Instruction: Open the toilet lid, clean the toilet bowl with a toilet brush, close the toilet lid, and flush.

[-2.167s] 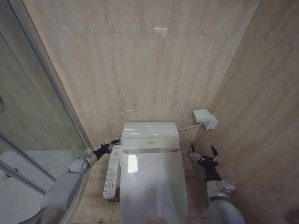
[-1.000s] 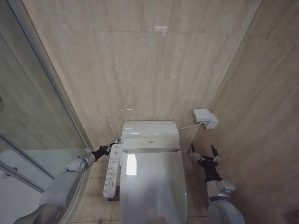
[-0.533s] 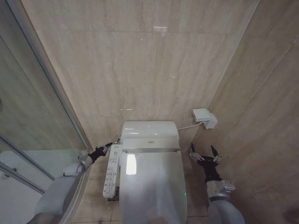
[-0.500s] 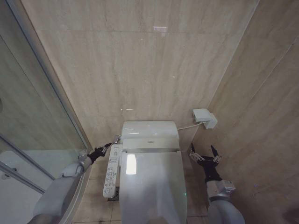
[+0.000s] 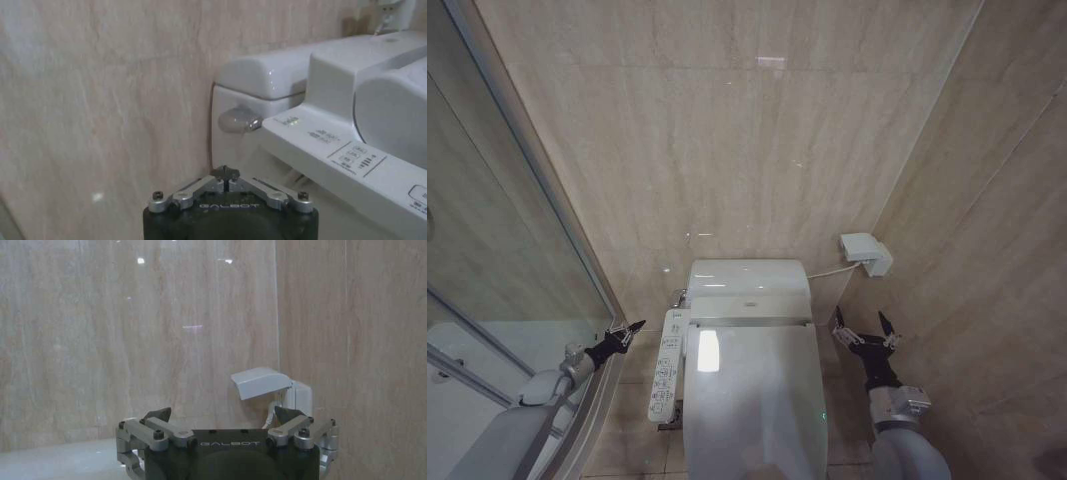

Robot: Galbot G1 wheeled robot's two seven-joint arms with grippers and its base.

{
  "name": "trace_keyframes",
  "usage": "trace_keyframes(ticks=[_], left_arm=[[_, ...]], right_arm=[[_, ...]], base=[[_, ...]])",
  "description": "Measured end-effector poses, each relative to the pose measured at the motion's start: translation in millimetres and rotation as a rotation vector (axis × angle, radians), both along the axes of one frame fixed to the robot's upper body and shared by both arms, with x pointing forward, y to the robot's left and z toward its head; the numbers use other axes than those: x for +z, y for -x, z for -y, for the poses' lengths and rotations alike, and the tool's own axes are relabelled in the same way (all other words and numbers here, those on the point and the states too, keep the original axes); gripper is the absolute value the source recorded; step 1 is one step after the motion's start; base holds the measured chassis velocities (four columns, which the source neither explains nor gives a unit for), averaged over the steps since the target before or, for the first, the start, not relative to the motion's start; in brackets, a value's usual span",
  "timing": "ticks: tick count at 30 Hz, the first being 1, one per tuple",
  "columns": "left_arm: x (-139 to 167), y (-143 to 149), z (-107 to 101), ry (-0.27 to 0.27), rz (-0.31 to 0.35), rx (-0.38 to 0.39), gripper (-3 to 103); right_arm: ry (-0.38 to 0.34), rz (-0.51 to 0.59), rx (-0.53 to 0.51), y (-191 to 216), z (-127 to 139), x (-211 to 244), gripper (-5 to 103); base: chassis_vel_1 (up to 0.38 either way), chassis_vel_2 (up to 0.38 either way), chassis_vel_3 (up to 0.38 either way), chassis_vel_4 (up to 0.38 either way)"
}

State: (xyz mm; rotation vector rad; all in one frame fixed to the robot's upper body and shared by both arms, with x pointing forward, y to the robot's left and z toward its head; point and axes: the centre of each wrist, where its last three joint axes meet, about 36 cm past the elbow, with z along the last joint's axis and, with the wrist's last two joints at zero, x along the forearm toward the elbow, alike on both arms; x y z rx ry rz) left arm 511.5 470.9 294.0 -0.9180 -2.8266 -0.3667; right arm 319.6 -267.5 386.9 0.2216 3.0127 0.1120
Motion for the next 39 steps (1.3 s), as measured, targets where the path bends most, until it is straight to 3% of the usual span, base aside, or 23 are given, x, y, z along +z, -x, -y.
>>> trace_keyframes(ticks=[4,13,21,39], left_arm=[[14.1,-9.2,-5.8,-0.033,0.039,-0.042,0],[27.7,-39.9,-3.2,-0.043,0.091,-0.151,0],[37.3,-64.7,4.2,-0.045,0.102,-0.197,0],[32.6,-120.8,48.6,-0.004,0.096,-0.293,0]], right_arm=[[0.0,0.0,0.0,0.0,0.0,0.0,100],[0.0,0.0,0.0,0.0,0.0,0.0,100],[0.0,0.0,0.0,0.0,0.0,0.0,100],[0.0,0.0,0.0,0.0,0.0,0.0,100]], base=[[0.0,0.0,0.0,0.0],[0.0,0.0,0.0,0.0],[0.0,0.0,0.0,0.0],[0.0,0.0,0.0,0.0]])
